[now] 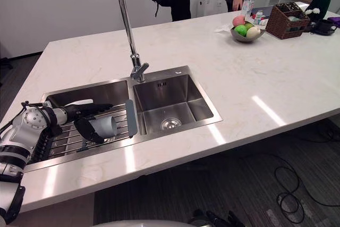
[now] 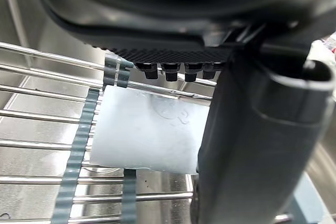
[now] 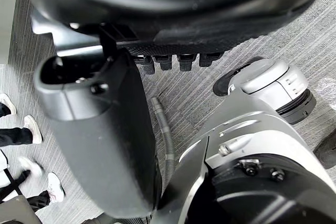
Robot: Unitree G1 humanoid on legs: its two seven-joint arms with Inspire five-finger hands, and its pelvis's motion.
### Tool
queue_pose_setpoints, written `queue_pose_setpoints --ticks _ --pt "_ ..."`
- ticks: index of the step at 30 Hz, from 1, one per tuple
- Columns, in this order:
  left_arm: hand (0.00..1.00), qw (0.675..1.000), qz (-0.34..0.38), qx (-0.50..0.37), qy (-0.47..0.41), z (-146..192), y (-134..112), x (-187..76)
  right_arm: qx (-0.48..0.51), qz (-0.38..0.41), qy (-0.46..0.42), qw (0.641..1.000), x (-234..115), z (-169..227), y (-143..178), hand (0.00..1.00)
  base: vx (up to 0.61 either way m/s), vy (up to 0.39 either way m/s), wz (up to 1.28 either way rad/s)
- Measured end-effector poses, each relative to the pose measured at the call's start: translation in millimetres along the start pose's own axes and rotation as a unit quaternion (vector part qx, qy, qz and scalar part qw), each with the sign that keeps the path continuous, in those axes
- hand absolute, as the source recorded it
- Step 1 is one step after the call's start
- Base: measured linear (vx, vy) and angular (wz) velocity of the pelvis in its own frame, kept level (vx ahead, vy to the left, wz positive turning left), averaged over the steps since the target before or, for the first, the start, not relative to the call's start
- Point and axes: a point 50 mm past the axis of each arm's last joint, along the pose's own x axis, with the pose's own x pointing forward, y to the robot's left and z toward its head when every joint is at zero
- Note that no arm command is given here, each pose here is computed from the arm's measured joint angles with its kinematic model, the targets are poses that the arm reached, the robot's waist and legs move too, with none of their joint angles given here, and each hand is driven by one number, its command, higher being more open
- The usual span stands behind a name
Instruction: Walk over to the sink, pick up the cup, carry it to the dishwasher, place the cup inside the dishwasher, then close the dishwasher door
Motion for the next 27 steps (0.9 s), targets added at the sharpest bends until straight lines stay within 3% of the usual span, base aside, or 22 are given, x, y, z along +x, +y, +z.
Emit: queue_pose_setpoints --ticks 19,20,27 --pt "1.00 0.997 -0.022 0.018 0.073 -16.8 -18.2 11.5 0.003 0.005 0.017 1.000 2.3 -1.2 2.3 1.00 0.00 0.000 0.00" --pt "0.00 0.997 -0.023 0.019 0.077 -18.5 -19.5 12.0 0.004 0.006 0.020 1.000 2.9 -0.8 2.6 1.00 0.00 0.000 0.00" --pt "0.00 0.994 -0.017 0.010 0.112 -28.8 -32.1 20.3 -0.010 0.014 0.027 0.999 4.8 1.5 3.6 1.00 -0.02 -0.010 -0.08"
